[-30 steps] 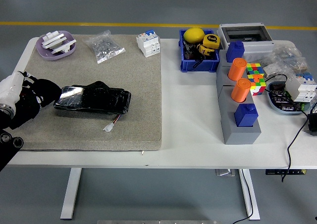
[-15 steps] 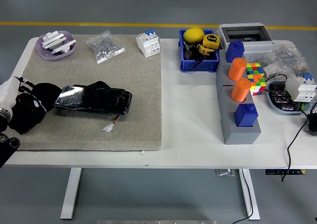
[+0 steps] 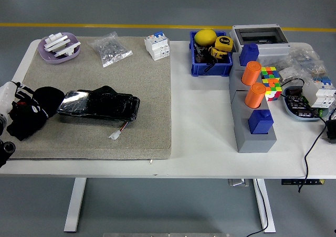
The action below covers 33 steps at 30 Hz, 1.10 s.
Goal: Pick the rag up,wipe the panel,place it on the desk
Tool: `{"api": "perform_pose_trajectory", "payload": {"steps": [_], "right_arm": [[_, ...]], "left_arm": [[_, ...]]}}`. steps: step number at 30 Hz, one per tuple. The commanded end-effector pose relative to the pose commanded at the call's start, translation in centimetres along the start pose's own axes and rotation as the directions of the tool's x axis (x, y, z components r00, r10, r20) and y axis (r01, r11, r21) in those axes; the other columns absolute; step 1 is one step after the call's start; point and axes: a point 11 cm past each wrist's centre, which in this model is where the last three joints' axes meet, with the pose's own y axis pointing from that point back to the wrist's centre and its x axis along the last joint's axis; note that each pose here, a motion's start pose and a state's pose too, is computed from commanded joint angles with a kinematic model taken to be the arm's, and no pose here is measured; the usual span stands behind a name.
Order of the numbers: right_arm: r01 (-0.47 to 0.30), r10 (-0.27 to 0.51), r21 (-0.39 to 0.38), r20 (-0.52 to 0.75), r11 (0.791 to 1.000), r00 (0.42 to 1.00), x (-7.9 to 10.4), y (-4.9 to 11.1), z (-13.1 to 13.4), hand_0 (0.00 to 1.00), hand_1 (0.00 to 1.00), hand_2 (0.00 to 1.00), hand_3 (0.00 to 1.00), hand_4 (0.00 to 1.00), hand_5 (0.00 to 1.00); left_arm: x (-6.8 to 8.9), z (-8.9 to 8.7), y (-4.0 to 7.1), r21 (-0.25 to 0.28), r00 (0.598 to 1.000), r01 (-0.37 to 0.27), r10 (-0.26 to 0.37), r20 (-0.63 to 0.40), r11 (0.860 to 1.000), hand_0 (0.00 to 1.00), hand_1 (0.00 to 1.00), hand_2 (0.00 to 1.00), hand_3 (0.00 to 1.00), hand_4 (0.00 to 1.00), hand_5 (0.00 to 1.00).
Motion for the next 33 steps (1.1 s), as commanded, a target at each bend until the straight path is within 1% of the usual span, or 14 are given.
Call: {"api": "perform_pose_trajectory", "payload": {"steps": [3,5,6,8,11,12,17,18,23,24,26,29,30,33], "right_arm": [[0.0,0.0,-0.001,0.0,1.0,1.0,0.0,0.0,0.0,0.711,0.526,0.639,0.627,0.998,0.555],[0.002,-0.002,-0.001,0.001,1.0,1.0,0.0,0.0,0.1,0.711,0.526,0.639,0.627,0.998,0.555],[0.003,-0.003,-0.002,0.001,1.0,1.0,0.0,0.0,0.1,0.711,0.525,0.639,0.626,0.998,0.555],[0.004,-0.004,-0.001,0.001,1.0,1.0,-0.1,0.0,0.1,0.711,0.525,0.639,0.626,0.998,0.555],[0.007,-0.007,0.0,0.002,1.0,1.0,-0.2,0.0,0.1,0.711,0.525,0.639,0.626,0.998,0.555],[0.007,-0.007,0.001,0.002,1.0,1.0,-0.3,0.0,0.1,0.712,0.525,0.638,0.626,0.998,0.554],[0.005,-0.005,0.001,0.006,1.0,1.0,-0.2,0.0,0.1,0.712,0.525,0.638,0.626,0.998,0.554],[0.004,-0.004,0.001,0.006,1.0,1.0,-0.2,0.0,0.0,0.712,0.524,0.638,0.626,0.998,0.555],[0.004,-0.004,0.004,0.008,1.0,1.0,-0.2,0.0,0.0,0.712,0.524,0.638,0.626,0.998,0.555],[0.005,-0.005,0.004,0.009,1.0,1.0,-0.3,0.0,0.0,0.712,0.524,0.638,0.627,0.998,0.555],[0.007,-0.007,0.005,0.009,1.0,1.0,-0.4,-0.1,0.1,0.712,0.524,0.638,0.627,0.998,0.555],[0.009,-0.009,0.002,0.008,1.0,1.0,-0.5,-0.1,0.1,0.712,0.524,0.638,0.627,0.998,0.555],[0.009,-0.009,0.003,0.009,1.0,1.0,-0.5,-0.1,0.1,0.712,0.523,0.64,0.627,0.998,0.554],[0.009,-0.009,0.005,0.01,1.0,1.0,-0.5,-0.1,0.1,0.712,0.523,0.64,0.627,0.998,0.554]], "left_arm": [[0.2,0.2,0.2,-0.001,0.999,0.025,-0.025,-0.045,1.0,0.518,0.719,0.72,0.642,0.957,0.248],[0.5,0.3,0.3,-0.008,0.997,0.028,-0.029,-0.073,1.0,0.518,0.719,0.72,0.642,0.957,0.248],[0.7,0.4,0.3,-0.009,0.996,0.03,-0.03,-0.082,1.0,0.575,0.766,0.755,0.735,0.998,0.375],[0.9,0.3,0.2,-0.011,0.995,0.025,-0.026,-0.094,1.0,0.575,0.766,0.755,0.735,0.998,0.375],[1.3,-0.1,0.0,0.002,0.994,0.02,-0.02,-0.11,1.0,0.575,0.766,0.755,0.735,0.998,0.375],[1.4,-0.3,0.0,0.006,0.994,0.02,-0.019,-0.111,1.0,0.645,0.81,0.812,0.77,0.998,0.496],[1.8,-0.7,-0.1,0.014,0.991,0.019,-0.017,-0.134,1.0,0.645,0.81,0.812,0.77,0.998,0.496],[1.9,-0.6,0.0,0.012,0.99,0.018,-0.016,-0.139,1.0,0.713,0.825,0.832,0.782,0.998,0.596],[2.6,-0.5,0.1,0.007,0.987,0.006,-0.005,-0.162,1.0,0.713,0.825,0.832,0.782,0.998,0.596],[2.8,-0.6,0.1,0.006,0.986,0.003,-0.002,-0.169,1.0,0.794,0.828,0.835,0.781,0.998,0.603],[3.3,-0.5,0.2,-0.004,0.983,-0.012,0.011,-0.184,1.0,0.794,0.828,0.835,0.781,0.998,0.603],[4.1,-0.4,0.3,-0.017,0.974,-0.033,0.028,-0.226,0.999,0.794,0.828,0.835,0.781,0.998,0.603],[4.3,-0.4,0.4,-0.024,0.968,-0.041,0.034,-0.249,0.999,0.828,0.827,0.828,0.774,0.998,0.609],[5.2,-0.2,0.8,-0.052,0.942,-0.059,0.038,-0.333,0.997,0.828,0.827,0.828,0.774,0.998,0.609]]}}
